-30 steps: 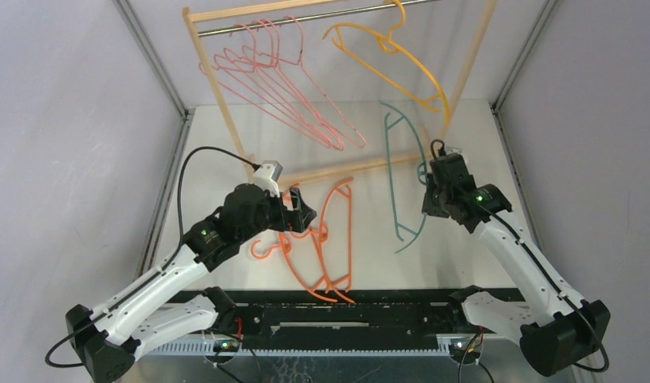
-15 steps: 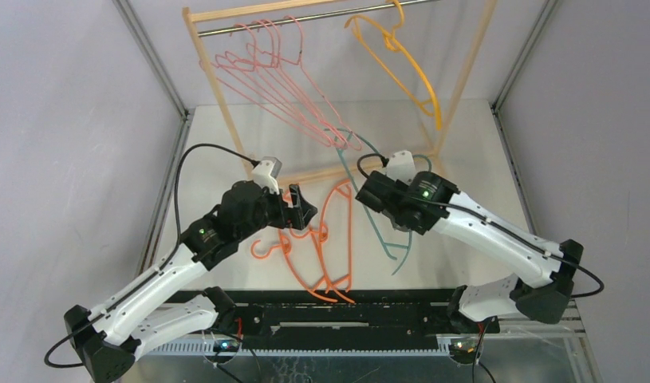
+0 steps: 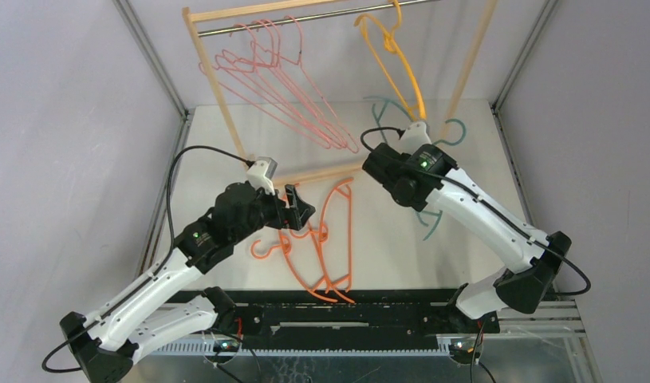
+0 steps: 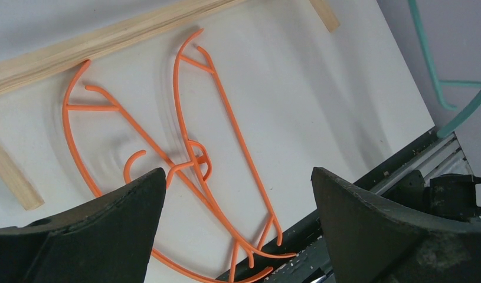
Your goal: Organize the hangers
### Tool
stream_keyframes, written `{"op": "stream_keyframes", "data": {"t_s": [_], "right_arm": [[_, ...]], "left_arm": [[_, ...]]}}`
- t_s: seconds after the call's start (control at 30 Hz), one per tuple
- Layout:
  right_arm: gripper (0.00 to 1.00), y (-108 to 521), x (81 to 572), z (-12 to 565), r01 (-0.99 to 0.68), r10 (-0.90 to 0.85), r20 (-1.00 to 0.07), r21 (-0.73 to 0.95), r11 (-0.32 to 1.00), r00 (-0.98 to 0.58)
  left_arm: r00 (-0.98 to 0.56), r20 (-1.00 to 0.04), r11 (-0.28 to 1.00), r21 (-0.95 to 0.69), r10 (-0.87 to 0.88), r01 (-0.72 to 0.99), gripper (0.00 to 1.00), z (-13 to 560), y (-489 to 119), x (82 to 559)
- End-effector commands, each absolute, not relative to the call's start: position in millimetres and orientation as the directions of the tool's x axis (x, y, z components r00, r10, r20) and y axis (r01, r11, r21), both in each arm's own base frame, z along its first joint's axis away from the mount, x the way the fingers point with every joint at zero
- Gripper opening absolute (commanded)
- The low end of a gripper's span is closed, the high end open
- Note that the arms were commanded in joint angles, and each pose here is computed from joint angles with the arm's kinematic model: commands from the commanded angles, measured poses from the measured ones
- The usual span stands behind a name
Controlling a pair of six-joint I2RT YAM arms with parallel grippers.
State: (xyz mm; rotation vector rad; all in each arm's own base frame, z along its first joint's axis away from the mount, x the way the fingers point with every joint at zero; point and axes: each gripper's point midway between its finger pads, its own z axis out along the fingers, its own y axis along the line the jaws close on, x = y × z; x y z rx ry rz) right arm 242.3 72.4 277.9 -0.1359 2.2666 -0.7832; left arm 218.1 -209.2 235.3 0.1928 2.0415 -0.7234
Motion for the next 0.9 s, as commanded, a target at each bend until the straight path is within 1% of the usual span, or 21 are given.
{"op": "stream_keyframes", "data": {"t_s": [0.0,0.03,0.07,0.17,0.27,0.37,0.47,0.5,0.57,0.7,0.83,0.87], "right_arm": [[0.00,34,256,310,0.235,-0.361,-0.633,-0.661,0.713,-0.685],[0.00,32,260,313,0.223,-0.390,-0.623,-0.680,0.699,-0.678],[0.00,35,266,318,0.234,-0.392,-0.655,-0.658,0.716,-0.645],[0.00,53,272,330,0.166,-0.418,-0.716,-0.591,0.789,-0.559],[0.00,70,261,341,0.106,-0.414,-0.766,-0.524,0.845,-0.492],[0.00,82,249,337,0.020,-0.400,-0.757,-0.478,0.878,-0.516],[0.00,106,234,331,-0.108,-0.359,-0.760,-0.361,0.926,-0.542],[0.00,112,229,333,-0.127,-0.337,-0.770,-0.321,0.938,-0.541],[0.00,111,222,340,-0.114,-0.298,-0.790,-0.282,0.953,-0.536],[0.00,89,215,350,-0.048,-0.336,-0.767,-0.372,0.927,-0.547],[0.00,83,215,357,-0.034,-0.431,-0.726,-0.491,0.870,-0.536],[0.00,85,215,359,-0.038,-0.437,-0.728,-0.494,0.869,-0.528]], "left_arm": [[-0.509,-0.846,0.807,-0.409,-0.160,0.425,0.98,257,-209,223],[-0.510,-0.846,0.807,-0.407,-0.156,0.428,0.98,257,-210,224],[-0.514,-0.845,0.806,-0.406,-0.150,0.431,0.97,257,-211,225],[-0.516,-0.846,0.808,-0.395,-0.134,0.438,0.97,257,-213,226],[-0.510,-0.850,0.809,-0.390,-0.133,0.440,0.98,261,-214,228],[-0.507,-0.851,0.808,-0.394,-0.140,0.438,0.97,262,-215,230],[-0.507,-0.850,0.807,-0.395,-0.140,0.439,0.97,262,-215,229],[-0.506,-0.851,0.807,-0.395,-0.141,0.439,0.97,263,-215,229],[-0.504,-0.851,0.809,-0.396,-0.146,0.435,0.97,263,-214,229],[-0.502,-0.851,0.808,-0.402,-0.157,0.429,0.98,263,-212,228],[-0.503,-0.848,0.808,-0.408,-0.163,0.426,0.98,262,-211,227],[-0.503,-0.848,0.809,-0.407,-0.163,0.424,0.97,261,-211,227]]}}
